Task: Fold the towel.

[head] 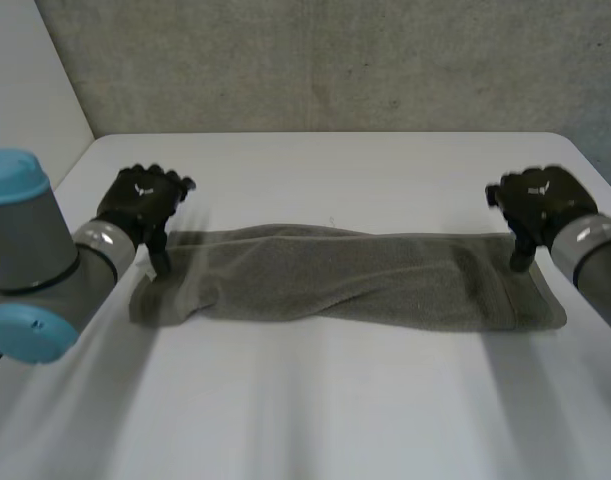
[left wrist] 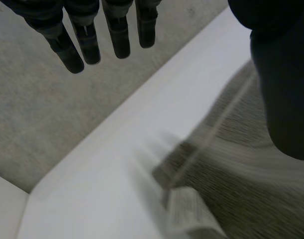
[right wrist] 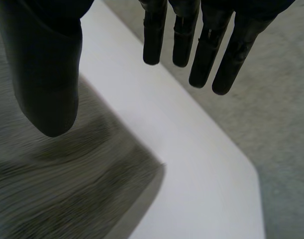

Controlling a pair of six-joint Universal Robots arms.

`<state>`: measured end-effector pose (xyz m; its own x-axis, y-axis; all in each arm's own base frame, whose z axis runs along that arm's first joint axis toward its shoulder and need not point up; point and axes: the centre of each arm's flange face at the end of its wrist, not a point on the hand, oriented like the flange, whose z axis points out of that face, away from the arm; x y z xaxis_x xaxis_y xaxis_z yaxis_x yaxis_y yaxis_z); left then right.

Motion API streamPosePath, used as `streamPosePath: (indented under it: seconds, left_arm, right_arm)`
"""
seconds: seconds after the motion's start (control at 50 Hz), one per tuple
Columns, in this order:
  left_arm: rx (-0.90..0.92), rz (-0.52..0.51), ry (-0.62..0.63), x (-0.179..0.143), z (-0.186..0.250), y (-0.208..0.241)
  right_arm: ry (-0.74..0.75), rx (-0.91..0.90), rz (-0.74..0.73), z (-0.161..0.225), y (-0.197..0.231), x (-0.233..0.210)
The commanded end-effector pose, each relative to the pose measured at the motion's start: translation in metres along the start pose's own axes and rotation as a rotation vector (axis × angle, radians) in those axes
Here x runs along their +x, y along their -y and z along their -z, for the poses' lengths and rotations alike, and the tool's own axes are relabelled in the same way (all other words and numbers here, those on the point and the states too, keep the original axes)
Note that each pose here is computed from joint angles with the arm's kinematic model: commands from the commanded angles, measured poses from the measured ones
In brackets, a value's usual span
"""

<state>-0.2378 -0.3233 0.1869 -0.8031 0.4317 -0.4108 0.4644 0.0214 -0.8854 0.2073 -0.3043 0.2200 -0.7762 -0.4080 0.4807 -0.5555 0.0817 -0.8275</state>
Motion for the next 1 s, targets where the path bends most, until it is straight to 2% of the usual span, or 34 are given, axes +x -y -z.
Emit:
streamPosePath:
  seconds: [0.02, 0.26, 0.66, 0.82, 0.88, 0.92, 1.0]
  left_arm:
    - [-0.072, 0.006, -0.026, 0.011, 0.019, -0.025]
    - [-0.082, 0.008, -0.016, 0.014, 0.007, -0.045]
    - [-0.077, 0.007, -0.012, 0.016, 0.001, -0.051]
    - [-0.086, 0.007, -0.01, 0.019, 0.002, -0.057]
    - [-0.091, 0.008, -0.01, 0.019, 0.004, -0.057]
    - [-0.085, 0.005, -0.017, 0.022, 0.006, -0.054]
    - [-0.082, 0.003, -0.022, 0.023, 0.008, -0.051]
  right_arm:
    - [0.063, -0.116, 0.005, 0.018, -0.042, -0.012]
    - [0.04, -0.137, 0.003, 0.004, -0.079, -0.012]
    - [0.003, -0.179, 0.007, -0.022, -0.103, 0.0]
    - [-0.083, -0.177, 0.004, -0.026, -0.103, 0.028]
    - [-0.151, -0.195, 0.018, -0.025, -0.104, 0.052]
    - [-0.203, -0.22, 0.052, -0.025, -0.111, 0.074]
    - [-0.235, -0.235, 0.107, -0.026, -0.116, 0.09]
